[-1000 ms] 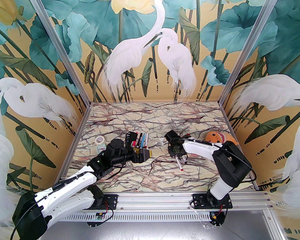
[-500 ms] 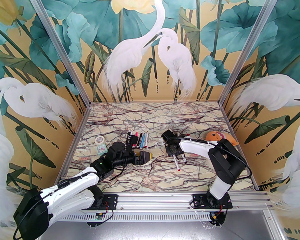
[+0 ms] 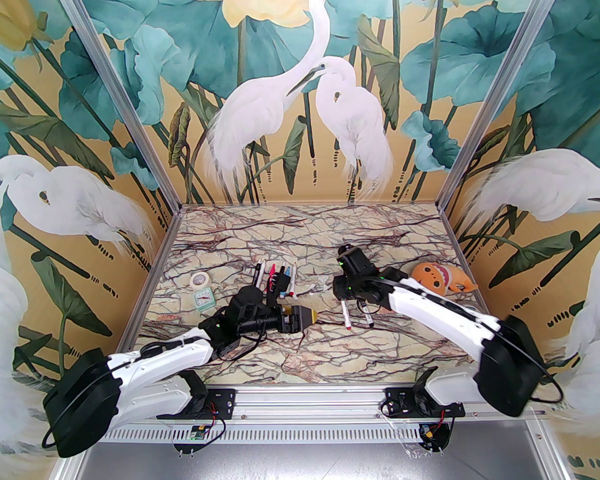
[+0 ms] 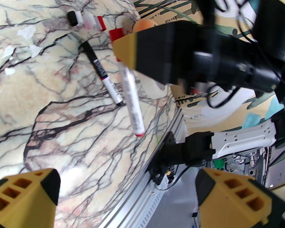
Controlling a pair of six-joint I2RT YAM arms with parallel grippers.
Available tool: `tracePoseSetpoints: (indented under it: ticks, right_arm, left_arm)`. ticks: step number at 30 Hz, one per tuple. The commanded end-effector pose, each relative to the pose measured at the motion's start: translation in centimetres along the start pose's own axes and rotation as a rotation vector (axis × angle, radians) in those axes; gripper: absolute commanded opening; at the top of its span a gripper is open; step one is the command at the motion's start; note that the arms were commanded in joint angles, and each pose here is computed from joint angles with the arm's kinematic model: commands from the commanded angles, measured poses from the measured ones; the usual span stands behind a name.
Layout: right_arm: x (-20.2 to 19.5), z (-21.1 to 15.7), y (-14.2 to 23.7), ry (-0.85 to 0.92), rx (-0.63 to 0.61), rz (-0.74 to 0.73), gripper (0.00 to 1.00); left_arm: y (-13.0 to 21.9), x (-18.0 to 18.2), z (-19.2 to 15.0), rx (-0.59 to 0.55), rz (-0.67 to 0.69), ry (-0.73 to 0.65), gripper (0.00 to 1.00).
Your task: Open the pen caps
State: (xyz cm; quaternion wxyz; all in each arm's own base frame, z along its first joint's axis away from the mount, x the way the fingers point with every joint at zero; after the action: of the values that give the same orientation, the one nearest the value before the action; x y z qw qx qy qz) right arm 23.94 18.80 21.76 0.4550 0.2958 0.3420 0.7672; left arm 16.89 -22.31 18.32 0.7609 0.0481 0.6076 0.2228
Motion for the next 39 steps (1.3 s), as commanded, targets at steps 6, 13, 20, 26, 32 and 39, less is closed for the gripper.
tracePoseSetpoints:
  ticks: [6,13,20,26,32,39]
  right_arm:
    - [2.3,1.5,3.3,-0.127,-0.131,0.278,0.23]
    - [3.2,2.5,4.8,-0.216,-0.252,0.424,0.24]
    - [3.6,2.4,5.7,-0.257,-0.342,0.513,0.24]
    - [3.9,2.2,6.4,-0.272,-0.393,0.564,0.24]
    - [4.4,1.9,6.6,-0.265,-0.421,0.604,0.24]
    - [4.7,1.3,6.5,-0.276,-0.430,0.637,0.24]
  left_arm:
    - [-1.1,-3.3,0.7,-0.022,-0.158,-0.005,0.97]
    - [-0.9,-4.6,1.2,-0.044,-0.235,0.007,0.76]
    - [-0.8,-5.7,1.3,-0.021,-0.276,0.018,0.70]
    - [-1.0,-6.5,1.4,0.006,-0.297,0.026,0.67]
    - [-1.4,-6.7,1.8,0.000,-0.280,0.057,0.58]
    - [-1.4,-6.8,1.8,0.001,-0.284,0.057,0.49]
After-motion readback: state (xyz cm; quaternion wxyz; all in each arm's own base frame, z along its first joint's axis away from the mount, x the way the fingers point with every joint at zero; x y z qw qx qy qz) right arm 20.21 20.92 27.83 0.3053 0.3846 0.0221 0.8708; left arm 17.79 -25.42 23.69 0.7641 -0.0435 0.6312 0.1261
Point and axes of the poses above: each hand's point on the last joint's axis, 136 mm out from that joint toward the fingers, its own y axis back along the fingers, its own x axis along the line the jaws close on, z = x × y, the point moved 9 cm from there along y, back along the fingers, and after that the axes turned 14 degrees about y, right-handed, at the moved point
